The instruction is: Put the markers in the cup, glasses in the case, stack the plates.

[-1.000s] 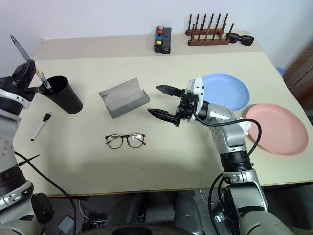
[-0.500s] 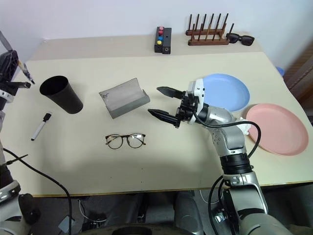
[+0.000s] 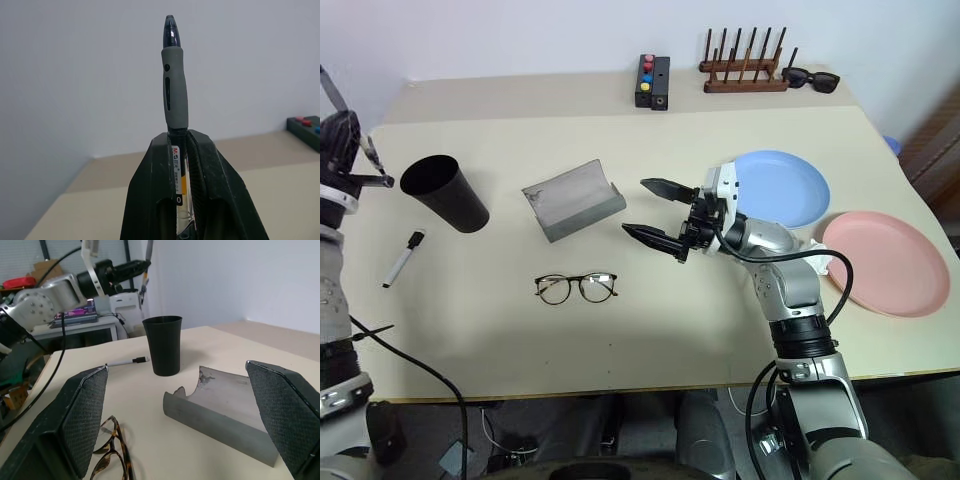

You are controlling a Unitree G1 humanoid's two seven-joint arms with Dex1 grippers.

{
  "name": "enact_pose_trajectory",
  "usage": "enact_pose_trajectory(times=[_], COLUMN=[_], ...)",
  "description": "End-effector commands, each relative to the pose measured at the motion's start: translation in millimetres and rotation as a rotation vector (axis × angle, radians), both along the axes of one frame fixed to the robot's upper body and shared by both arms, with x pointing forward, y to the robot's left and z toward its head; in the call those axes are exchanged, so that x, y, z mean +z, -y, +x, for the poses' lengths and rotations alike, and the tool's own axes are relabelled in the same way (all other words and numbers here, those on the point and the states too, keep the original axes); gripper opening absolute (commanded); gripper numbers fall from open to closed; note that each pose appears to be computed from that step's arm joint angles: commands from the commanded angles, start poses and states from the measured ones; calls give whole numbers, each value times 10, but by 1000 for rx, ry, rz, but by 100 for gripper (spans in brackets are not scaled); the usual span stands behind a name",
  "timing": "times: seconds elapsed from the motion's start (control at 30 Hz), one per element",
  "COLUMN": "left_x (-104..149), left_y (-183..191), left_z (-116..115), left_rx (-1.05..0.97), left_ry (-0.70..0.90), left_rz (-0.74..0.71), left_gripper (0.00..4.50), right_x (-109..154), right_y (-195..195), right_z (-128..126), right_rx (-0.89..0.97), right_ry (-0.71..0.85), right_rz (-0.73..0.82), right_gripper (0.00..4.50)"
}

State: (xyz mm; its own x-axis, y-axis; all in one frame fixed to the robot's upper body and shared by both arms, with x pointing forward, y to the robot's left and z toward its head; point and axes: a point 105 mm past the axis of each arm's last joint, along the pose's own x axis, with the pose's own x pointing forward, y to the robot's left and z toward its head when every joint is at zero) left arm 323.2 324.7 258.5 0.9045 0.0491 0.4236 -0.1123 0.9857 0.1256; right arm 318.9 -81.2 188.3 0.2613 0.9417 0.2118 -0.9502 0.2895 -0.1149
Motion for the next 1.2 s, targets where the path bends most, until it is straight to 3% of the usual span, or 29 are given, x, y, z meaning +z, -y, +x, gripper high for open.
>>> enact_pose_trajectory(times=[0.03,0.33,0.73,0.77,0.8,1.0,1.03,1.2], left_x=[0,-53,-94,-96,-97,-106,-102,-9], left_y=[-3,116,168,170,170,184,194,189], left_z=[43,228,259,259,260,262,257,221], left_rx=[21,-9,-33,-34,-34,-44,-50,-63], left_ry=[32,38,19,18,17,14,15,42], left_rz=[8,-12,-6,-6,-6,-27,-32,-73], left_gripper=[10,10,10,89,121,423,444,444], right_x=[141,158,167,167,167,177,179,184], right_y=[2,13,33,34,35,20,17,2], right_z=[-34,-38,-44,-43,-42,-42,-42,-31], right_rx=[8,-2,-18,-19,-19,-17,-17,-17], right_ry=[62,67,69,69,68,70,71,71], right_rz=[18,14,14,14,14,12,13,13], right_gripper=[450,450,450,450,450,450,450,450])
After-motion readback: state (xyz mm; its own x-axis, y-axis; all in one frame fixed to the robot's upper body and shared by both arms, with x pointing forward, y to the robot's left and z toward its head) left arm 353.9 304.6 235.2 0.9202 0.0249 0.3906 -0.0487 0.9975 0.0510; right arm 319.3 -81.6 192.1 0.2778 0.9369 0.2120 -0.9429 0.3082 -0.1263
